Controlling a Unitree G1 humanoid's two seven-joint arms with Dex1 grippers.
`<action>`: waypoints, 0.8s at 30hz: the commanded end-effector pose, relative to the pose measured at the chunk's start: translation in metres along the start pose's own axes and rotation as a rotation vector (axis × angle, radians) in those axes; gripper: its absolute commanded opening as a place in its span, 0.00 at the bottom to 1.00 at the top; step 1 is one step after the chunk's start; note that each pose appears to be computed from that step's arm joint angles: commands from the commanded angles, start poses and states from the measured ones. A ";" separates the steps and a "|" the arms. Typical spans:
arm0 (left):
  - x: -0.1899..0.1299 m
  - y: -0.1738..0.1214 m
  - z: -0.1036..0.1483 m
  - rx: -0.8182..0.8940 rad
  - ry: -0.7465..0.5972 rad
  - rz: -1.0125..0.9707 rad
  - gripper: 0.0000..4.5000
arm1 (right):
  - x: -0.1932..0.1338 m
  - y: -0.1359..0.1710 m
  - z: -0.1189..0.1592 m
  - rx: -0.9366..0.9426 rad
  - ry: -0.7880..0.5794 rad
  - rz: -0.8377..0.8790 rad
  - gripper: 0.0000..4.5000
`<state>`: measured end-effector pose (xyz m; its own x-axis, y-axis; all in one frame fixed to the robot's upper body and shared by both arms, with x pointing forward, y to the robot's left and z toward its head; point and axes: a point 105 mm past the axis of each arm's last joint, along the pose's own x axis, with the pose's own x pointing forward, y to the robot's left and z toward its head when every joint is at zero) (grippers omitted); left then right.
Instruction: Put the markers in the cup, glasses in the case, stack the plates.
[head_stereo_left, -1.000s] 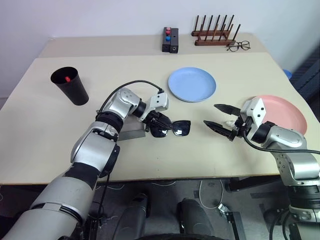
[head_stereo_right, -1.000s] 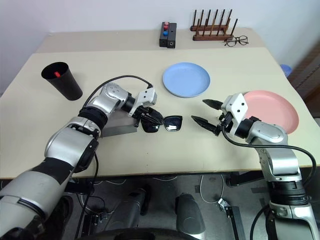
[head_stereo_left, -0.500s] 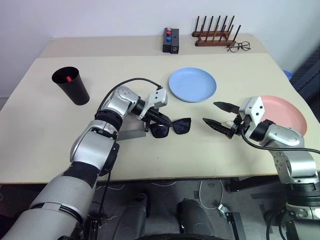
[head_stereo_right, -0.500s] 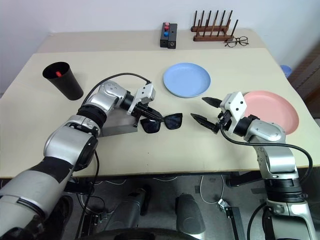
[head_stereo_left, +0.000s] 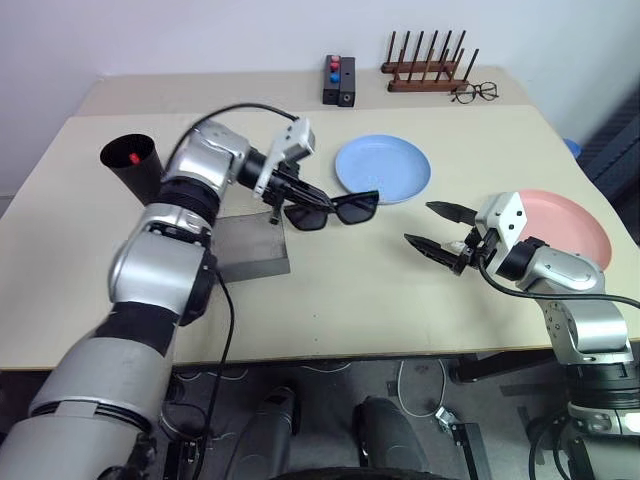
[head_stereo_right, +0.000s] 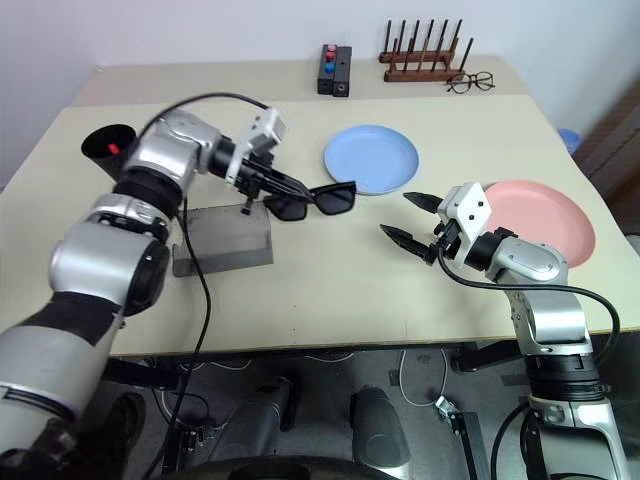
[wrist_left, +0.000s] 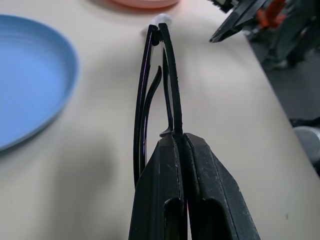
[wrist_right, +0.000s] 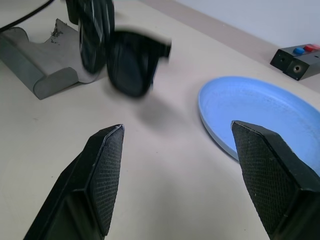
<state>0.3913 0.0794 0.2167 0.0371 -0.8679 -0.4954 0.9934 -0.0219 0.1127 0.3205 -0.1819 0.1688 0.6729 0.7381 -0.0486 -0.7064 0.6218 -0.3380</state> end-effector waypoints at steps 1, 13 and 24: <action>-0.038 0.006 0.012 0.046 0.016 0.089 0.01 | 0.004 -0.001 0.010 -0.029 -0.038 0.009 0.77; -0.096 -0.015 -0.036 -0.177 0.043 0.163 0.01 | 0.014 0.001 0.012 -0.019 -0.052 0.056 0.77; -0.079 -0.044 -0.089 -0.314 0.074 0.056 0.01 | 0.012 0.000 0.009 -0.018 -0.050 0.069 0.77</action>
<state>0.3560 0.1939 0.1647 0.0900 -0.8259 -0.5566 0.9608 0.2192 -0.1699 0.3280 -0.1645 0.1685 0.6059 0.7940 -0.0506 -0.7620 0.5608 -0.3237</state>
